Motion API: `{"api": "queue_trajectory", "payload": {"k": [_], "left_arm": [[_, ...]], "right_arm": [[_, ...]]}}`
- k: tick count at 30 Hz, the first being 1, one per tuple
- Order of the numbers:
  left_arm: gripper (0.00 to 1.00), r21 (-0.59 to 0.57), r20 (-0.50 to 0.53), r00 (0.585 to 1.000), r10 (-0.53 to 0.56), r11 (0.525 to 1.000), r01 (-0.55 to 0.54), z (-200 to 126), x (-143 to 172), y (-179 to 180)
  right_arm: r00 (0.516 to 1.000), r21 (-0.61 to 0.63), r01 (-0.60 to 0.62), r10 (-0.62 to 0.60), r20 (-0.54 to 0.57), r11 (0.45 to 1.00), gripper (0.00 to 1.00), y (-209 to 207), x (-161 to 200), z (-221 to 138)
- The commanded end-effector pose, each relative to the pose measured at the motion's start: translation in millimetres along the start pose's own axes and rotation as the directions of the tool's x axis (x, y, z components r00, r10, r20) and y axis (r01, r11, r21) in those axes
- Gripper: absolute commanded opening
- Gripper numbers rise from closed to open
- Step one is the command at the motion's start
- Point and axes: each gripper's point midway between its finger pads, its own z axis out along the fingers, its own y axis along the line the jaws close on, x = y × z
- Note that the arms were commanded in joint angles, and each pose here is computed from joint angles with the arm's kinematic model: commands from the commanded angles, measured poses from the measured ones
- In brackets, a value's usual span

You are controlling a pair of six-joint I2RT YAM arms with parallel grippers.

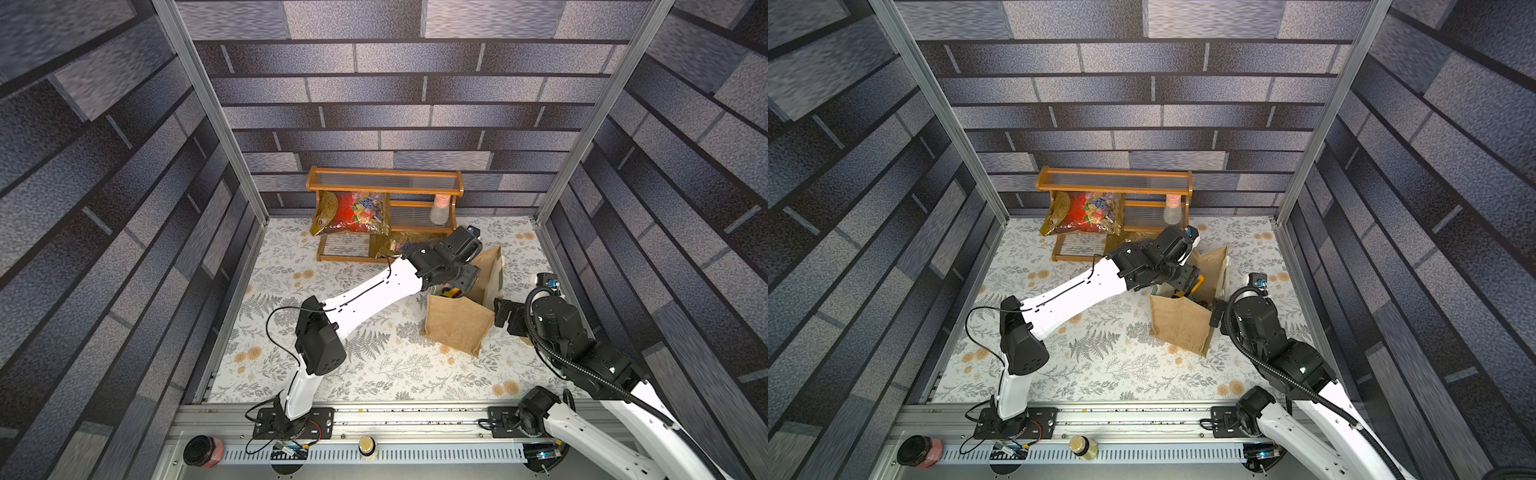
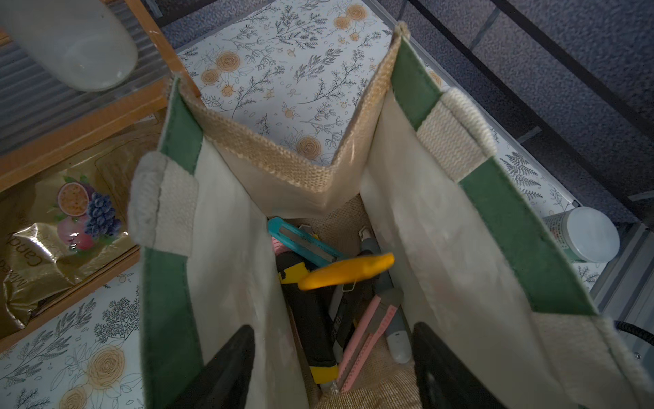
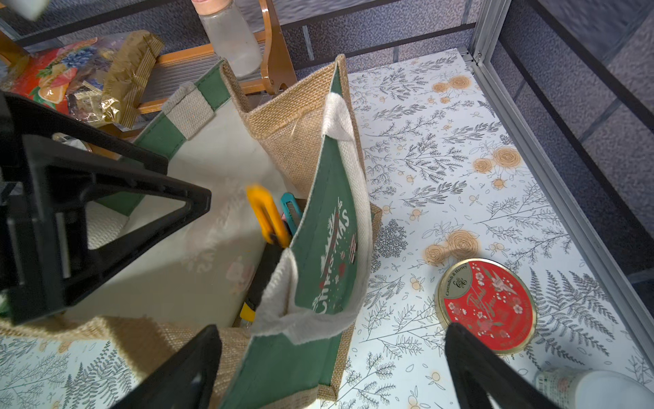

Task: Place the art knife into the pouch
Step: Place the utility knife in the pouch.

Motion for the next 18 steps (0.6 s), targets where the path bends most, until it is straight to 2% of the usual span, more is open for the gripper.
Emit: {"api": "queue_trajectory", "payload": {"k": [1,7,12,18], "left_arm": [[1.00,-0.067,0.026,1.000,0.014,0.998,-0.013,-17.7,-8.9,10.8],[1.00,-0.145,0.067,0.997,0.032,0.989,-0.022,-36.4,-16.5,27.5],[1.00,-0.196,0.081,0.997,-0.004,0.980,0.020,-46.6,-16.4,53.7],[1.00,-0.243,0.087,0.994,-0.066,0.966,0.086,-56.8,-7.6,88.2]], "right_arm": [[1.000,0.074,0.003,-0.002,-0.020,0.997,1.00,-13.0,6.2,3.0],[0.999,0.121,0.025,-0.020,-0.046,0.992,1.00,-16.0,6.5,7.6],[0.999,0.135,0.033,-0.030,-0.019,0.990,1.00,-15.5,0.5,11.7],[0.999,0.069,0.051,-0.052,0.006,0.996,1.00,2.4,-18.5,9.3]]}}
